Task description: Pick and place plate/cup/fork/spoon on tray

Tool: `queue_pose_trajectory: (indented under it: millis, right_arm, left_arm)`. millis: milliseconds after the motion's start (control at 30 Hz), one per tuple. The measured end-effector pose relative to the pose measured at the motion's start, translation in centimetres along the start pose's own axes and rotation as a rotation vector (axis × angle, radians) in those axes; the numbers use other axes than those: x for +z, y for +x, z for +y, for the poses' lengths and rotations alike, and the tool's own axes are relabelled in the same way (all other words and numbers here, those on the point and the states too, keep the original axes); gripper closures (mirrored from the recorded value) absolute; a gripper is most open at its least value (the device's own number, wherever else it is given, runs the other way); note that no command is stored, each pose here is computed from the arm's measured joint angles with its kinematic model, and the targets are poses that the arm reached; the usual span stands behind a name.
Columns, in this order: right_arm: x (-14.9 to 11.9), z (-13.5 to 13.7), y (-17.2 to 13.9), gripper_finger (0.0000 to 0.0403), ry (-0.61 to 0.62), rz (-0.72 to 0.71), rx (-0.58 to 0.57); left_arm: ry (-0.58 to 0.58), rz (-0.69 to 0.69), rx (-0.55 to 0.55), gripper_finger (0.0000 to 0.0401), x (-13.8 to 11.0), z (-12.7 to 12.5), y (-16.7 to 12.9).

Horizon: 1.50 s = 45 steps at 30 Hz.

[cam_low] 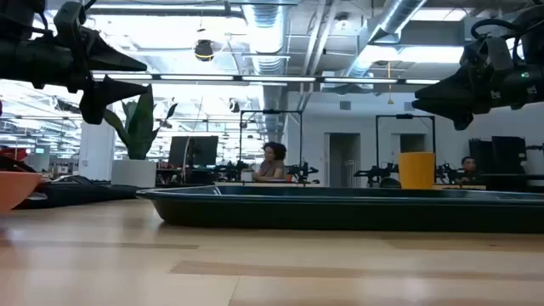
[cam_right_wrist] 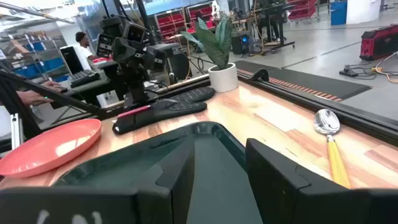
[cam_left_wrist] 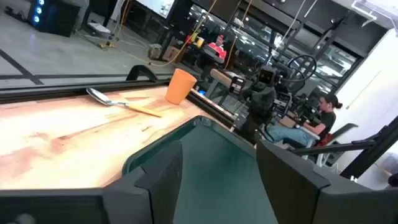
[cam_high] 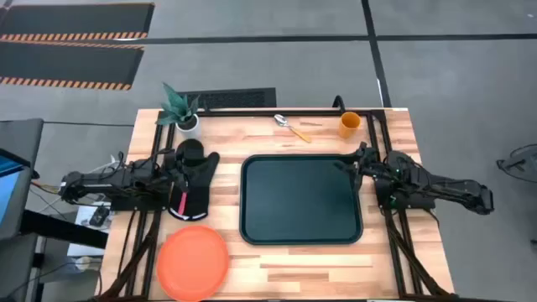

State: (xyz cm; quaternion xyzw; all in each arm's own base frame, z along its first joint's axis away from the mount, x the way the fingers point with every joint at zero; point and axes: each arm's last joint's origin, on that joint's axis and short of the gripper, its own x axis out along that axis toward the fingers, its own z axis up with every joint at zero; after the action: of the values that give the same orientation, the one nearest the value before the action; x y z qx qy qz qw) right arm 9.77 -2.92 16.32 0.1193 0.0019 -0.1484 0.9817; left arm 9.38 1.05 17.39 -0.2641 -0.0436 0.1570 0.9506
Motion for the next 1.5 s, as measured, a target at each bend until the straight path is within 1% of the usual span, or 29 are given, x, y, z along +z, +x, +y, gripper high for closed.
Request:
queue_pose_trajectory:
  millis: [1267, 1500]
  right_arm:
    - [-0.01, 0.00, 0.00, 0.0235, 0.000, 0.000, 0.000]
    - [0.00, 0.00, 0.00, 0.0235, 0.000, 0.000, 0.000]
  left_arm:
    - [-0.001, -0.004, 0.004, 0.0209, 0.02, 0.00, 0.00]
    - [-0.076, -0.007, 0.006, 0.0209, 0.03, 0.01, 0.00]
